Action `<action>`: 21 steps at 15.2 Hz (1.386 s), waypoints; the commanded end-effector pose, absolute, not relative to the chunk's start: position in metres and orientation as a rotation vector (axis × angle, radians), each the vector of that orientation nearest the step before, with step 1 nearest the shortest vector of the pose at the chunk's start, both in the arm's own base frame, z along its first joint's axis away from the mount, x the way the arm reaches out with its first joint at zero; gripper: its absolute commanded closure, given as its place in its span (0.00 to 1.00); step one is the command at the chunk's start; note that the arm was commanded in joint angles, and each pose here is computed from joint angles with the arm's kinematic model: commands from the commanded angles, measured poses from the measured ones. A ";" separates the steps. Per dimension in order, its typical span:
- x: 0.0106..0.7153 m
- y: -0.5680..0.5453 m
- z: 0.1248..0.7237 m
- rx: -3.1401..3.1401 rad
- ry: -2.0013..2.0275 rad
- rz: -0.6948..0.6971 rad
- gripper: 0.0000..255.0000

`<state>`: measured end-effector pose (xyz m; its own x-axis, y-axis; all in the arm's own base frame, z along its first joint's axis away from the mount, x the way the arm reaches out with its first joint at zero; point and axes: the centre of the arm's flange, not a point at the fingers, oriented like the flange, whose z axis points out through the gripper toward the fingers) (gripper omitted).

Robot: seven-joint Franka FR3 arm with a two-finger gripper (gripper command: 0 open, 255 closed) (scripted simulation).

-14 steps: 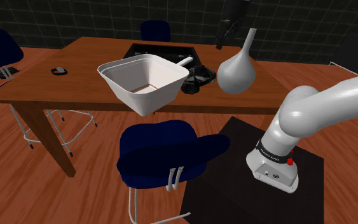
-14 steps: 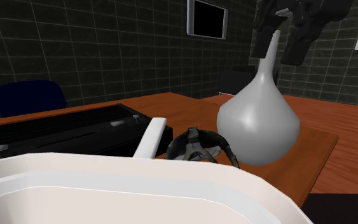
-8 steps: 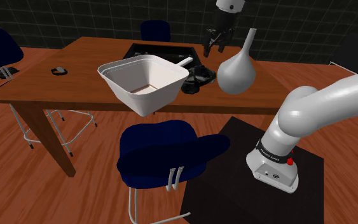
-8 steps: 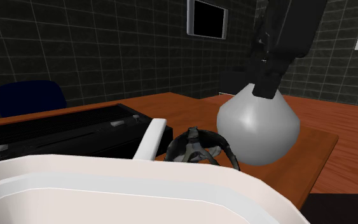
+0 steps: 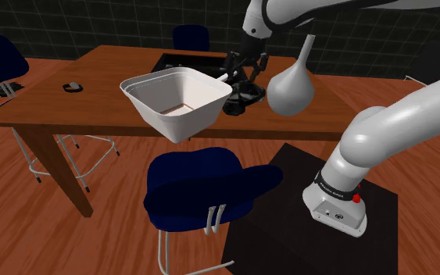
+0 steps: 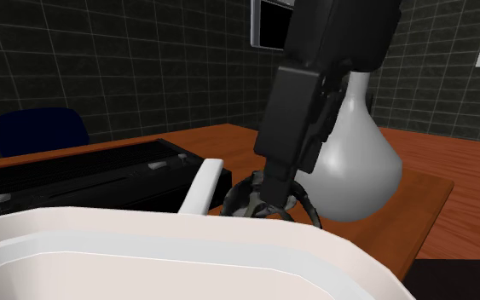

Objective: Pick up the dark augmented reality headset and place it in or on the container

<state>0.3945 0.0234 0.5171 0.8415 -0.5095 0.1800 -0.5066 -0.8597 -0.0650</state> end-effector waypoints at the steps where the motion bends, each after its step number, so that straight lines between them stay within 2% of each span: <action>1: 0.397 0.024 0.506 -2.993 0.843 -0.302 0.00; 5: 0.402 0.023 0.483 -2.993 0.843 -0.302 0.00; 13: 0.402 0.023 0.483 -2.993 0.843 -0.302 0.00; 14: 0.402 0.023 0.483 -2.993 0.843 -0.302 1.00; 21: 0.402 0.023 0.483 -2.993 0.843 -0.302 1.00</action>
